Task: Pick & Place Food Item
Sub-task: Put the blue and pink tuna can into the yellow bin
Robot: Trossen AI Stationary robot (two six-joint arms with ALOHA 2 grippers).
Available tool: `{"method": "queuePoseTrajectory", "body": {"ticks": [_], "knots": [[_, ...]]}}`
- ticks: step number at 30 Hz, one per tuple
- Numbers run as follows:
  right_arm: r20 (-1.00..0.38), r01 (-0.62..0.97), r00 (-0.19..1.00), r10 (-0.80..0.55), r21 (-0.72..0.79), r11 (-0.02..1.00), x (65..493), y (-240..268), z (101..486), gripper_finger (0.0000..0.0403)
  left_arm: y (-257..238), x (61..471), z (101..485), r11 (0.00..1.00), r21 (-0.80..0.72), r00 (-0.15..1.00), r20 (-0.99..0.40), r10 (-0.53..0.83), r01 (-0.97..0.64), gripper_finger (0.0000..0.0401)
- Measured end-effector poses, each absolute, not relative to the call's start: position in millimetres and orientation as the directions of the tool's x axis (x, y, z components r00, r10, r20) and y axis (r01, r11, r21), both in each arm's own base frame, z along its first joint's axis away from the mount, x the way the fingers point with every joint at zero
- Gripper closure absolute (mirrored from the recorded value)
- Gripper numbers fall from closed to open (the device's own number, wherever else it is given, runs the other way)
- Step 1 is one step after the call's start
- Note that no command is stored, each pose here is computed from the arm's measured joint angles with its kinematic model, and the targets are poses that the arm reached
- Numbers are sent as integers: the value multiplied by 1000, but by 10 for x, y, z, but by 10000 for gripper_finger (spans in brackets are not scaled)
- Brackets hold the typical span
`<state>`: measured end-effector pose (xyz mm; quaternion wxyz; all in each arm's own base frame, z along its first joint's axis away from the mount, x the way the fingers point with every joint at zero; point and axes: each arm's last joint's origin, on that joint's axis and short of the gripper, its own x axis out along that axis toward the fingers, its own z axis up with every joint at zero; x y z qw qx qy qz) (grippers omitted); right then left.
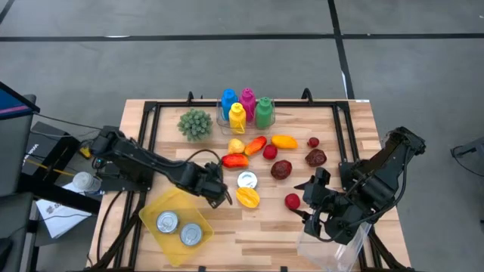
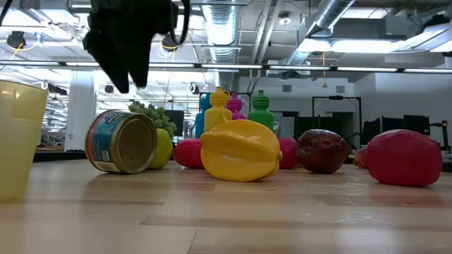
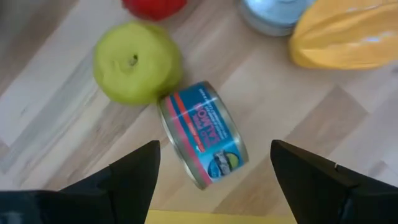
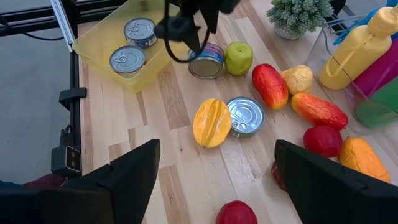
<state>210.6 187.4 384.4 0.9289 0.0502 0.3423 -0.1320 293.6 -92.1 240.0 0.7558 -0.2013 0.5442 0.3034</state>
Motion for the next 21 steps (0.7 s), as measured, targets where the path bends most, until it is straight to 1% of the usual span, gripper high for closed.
{"method": "queuePoseTrajectory", "body": {"ticks": [6,15,21], "knots": [[-651,279,730,-209,4,960,2106,1874,3843,91,-880,3028,2221,719,53,149,-965,215,-693,105],[-651,278,730,-209,4,960,2106,1874,3843,91,-886,3038,2204,699,47,149,-965,217,-714,105],[-651,278,730,-209,4,960,2106,1874,3843,91,-877,3042,2206,652,44,160,-955,250,-757,105]]}}
